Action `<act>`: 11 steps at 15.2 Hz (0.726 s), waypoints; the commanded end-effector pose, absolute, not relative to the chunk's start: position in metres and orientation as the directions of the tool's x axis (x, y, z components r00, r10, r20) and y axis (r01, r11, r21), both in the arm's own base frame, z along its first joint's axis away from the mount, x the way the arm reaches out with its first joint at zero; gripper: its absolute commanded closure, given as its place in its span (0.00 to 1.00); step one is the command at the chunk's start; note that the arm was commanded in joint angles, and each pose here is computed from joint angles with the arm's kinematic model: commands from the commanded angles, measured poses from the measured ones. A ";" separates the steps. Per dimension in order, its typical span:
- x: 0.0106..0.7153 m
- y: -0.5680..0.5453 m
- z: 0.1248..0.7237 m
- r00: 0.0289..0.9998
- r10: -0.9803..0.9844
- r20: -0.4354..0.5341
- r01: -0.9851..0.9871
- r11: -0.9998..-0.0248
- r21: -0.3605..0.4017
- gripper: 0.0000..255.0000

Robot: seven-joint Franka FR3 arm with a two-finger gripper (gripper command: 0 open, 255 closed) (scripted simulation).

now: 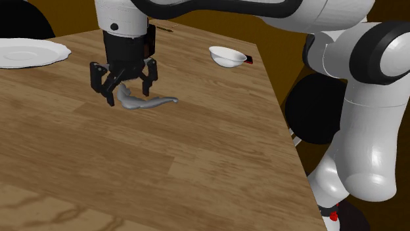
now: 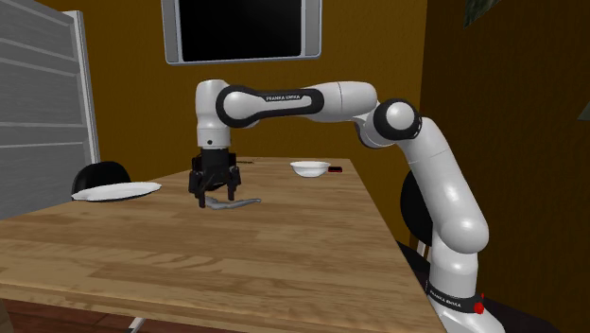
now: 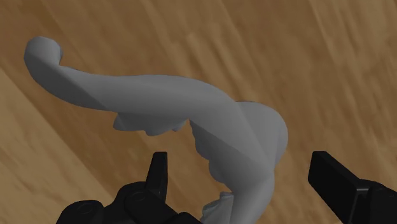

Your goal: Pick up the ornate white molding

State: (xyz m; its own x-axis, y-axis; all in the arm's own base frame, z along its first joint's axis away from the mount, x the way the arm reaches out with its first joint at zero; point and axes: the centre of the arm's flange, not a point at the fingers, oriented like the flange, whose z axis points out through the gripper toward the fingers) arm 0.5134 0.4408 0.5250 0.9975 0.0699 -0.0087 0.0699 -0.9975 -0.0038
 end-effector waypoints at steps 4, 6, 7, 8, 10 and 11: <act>0.513 0.440 0.523 0.998 0.070 -0.008 0.070 -0.998 -0.004 1.00; 0.513 0.441 0.523 0.998 0.070 -0.008 0.070 -0.998 -0.004 1.00; 0.513 0.441 0.523 0.998 0.070 -0.008 0.070 -0.998 -0.004 1.00; 0.513 0.441 0.523 0.998 0.070 -0.008 0.070 -0.998 -0.004 1.00; 0.514 0.441 0.524 0.998 0.070 -0.008 0.070 -0.998 -0.004 1.00; 0.514 0.441 0.529 0.998 0.070 -0.008 0.070 -0.998 -0.004 1.00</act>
State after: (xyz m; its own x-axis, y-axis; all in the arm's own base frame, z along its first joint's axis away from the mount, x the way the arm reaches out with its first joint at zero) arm 0.5135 0.4410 0.5259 0.9975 0.0698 -0.0077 0.0698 -0.9976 -0.0045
